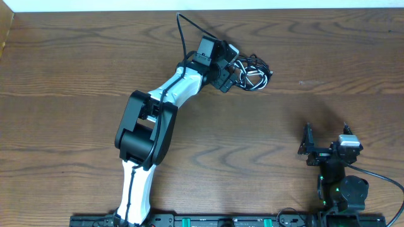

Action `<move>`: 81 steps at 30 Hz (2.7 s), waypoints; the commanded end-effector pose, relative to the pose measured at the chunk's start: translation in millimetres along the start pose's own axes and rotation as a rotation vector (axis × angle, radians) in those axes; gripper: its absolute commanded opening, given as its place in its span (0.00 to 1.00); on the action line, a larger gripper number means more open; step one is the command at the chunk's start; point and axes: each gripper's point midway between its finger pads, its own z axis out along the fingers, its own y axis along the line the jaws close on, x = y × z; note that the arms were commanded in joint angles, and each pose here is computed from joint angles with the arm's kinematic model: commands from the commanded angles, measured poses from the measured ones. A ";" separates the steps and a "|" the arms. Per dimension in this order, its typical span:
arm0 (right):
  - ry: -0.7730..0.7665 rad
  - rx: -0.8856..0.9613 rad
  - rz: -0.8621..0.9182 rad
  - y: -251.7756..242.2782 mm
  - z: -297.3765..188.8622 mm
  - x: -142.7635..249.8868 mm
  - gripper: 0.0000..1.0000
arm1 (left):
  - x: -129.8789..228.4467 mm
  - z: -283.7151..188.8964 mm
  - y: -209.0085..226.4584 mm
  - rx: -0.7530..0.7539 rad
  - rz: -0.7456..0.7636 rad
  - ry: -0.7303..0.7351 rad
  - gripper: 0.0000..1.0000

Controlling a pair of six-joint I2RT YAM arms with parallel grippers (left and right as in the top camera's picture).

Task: Untangle cables
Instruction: 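Grasp the cable bundle with the left gripper and lift it, then move the right gripper toward the cables held by the left gripper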

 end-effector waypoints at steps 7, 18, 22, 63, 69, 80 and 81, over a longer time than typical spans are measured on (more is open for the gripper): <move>-0.002 -0.003 0.009 1.0 -0.3 0.0 0.99 | 2.9 5.8 2.1 -0.008 0.013 0.010 0.24; -0.002 -0.003 0.009 1.0 -0.3 0.0 0.99 | -24.4 -16.8 9.4 -0.035 0.023 -0.067 0.07; -0.002 -0.003 0.009 1.0 -0.3 0.0 0.99 | -56.5 -47.6 18.0 -0.070 0.035 -0.165 0.08; -0.166 -0.154 0.012 27.9 -9.4 -51.4 0.99 | -139.6 -163.7 35.4 -0.194 0.143 -0.451 0.07; -0.082 -0.171 -0.044 33.5 -17.5 -73.8 0.99 | -140.5 -164.2 35.6 -0.193 0.135 -0.456 0.07; 0.238 -0.439 -0.177 78.5 8.4 -95.4 0.99 | -140.1 -164.0 35.6 -0.169 0.036 -0.463 0.07; 0.270 -0.512 -0.195 89.0 12.3 -96.6 0.99 | -140.1 -163.9 35.5 -0.164 0.016 -0.464 0.08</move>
